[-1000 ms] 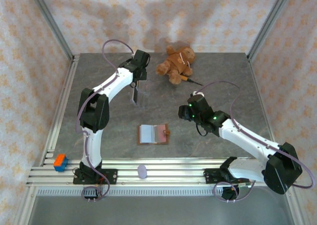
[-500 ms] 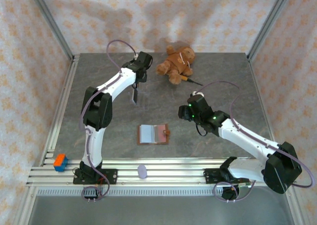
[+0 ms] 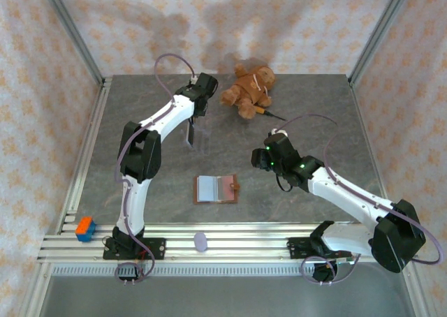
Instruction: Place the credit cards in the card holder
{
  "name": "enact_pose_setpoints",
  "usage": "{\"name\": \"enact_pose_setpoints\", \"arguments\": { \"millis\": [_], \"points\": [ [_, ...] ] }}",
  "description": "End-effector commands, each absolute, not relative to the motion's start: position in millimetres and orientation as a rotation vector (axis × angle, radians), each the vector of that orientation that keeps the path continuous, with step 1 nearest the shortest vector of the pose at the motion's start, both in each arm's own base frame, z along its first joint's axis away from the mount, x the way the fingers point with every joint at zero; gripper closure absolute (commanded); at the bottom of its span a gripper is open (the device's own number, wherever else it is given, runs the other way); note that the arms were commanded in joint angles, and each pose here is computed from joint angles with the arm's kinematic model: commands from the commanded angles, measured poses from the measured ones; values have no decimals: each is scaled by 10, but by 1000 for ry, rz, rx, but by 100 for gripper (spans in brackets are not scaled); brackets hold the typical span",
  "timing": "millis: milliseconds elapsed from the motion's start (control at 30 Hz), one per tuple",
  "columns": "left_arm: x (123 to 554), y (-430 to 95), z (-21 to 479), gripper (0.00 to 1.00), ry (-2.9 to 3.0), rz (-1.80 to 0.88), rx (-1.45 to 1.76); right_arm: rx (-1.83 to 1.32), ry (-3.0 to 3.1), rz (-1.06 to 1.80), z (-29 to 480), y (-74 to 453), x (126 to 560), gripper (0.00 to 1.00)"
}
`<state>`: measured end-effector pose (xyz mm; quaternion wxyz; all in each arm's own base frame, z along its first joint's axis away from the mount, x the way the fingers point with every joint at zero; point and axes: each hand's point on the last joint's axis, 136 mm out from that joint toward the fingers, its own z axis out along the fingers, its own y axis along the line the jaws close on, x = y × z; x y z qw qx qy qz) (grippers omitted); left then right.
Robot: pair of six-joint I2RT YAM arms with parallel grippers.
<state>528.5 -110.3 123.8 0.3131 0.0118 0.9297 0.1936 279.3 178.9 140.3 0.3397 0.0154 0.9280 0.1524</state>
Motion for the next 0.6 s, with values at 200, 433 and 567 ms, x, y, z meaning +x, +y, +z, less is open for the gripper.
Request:
{"name": "enact_pose_setpoints", "arguments": {
  "millis": [200, 433, 567],
  "points": [
    [5265, -1065, 1424, 64, 2395, 642, 53, 76, 2417, 361, 1373, 1695, 2778, 38],
    [5263, -1126, 1435, 86, 2388, 640, 77, 78, 2417, 360, 1370, 1689, 2774, 38],
    [5261, -1133, 1420, 89, 2393, 629, 75, 77, 2418, 356, 1370, 1683, 2770, 38]
  ]
}}
